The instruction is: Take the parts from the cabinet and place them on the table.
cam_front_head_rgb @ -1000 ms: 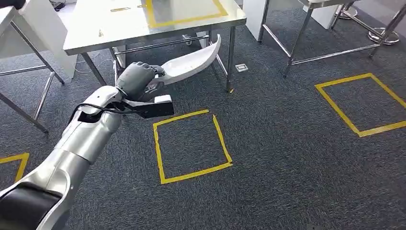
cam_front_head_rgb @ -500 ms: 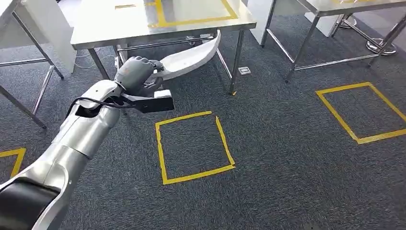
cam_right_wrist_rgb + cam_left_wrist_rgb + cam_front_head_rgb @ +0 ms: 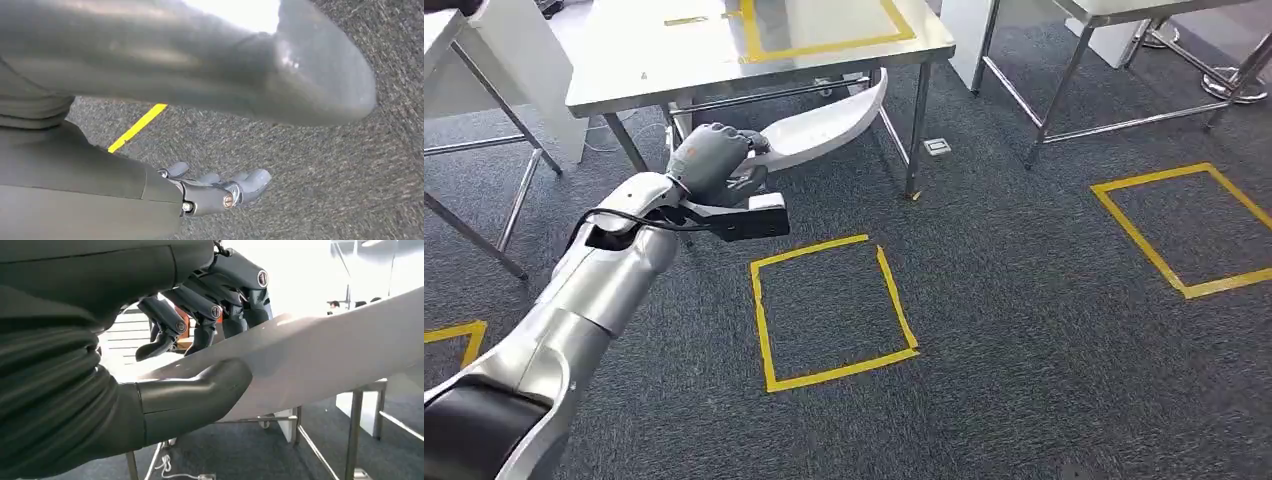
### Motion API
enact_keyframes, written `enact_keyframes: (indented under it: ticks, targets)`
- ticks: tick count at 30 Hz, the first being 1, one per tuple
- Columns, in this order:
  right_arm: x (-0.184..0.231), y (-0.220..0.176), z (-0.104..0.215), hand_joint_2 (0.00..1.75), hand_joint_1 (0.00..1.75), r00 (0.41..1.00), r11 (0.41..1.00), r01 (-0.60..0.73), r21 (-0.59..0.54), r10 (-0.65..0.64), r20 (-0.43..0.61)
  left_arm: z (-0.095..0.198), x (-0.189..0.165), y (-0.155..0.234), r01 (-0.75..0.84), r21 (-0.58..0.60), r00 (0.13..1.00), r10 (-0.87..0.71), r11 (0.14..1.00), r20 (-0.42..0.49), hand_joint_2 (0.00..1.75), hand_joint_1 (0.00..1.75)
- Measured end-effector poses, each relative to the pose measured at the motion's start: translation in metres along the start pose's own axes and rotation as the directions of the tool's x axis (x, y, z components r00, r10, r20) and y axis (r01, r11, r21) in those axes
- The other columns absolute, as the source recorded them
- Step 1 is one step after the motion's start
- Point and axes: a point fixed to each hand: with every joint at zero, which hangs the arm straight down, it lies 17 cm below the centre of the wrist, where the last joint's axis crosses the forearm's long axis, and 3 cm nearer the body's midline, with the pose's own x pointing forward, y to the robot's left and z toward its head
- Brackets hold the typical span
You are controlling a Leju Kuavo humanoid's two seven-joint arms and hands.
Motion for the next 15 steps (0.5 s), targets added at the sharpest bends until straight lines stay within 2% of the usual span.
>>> enact_keyframes:
  ticks: [12,15]
  targets:
    - [0.0003,-0.0003,0.0,0.0,0.0,1.0,1.0,0.0,-0.004,0.0,0.0,-0.0016,-0.0004,0.0051,0.01,0.016,1.0,-0.01,1.0,-0.001,1.75,1.75]
    - [-0.0023,-0.002,0.0002,0.0,0.0,1.0,1.0,-0.002,-0.006,0.002,-0.004,0.0007,-0.0002,-0.0035,0.002,0.004,1.0,-0.001,1.0,-0.004,1.75,1.75]
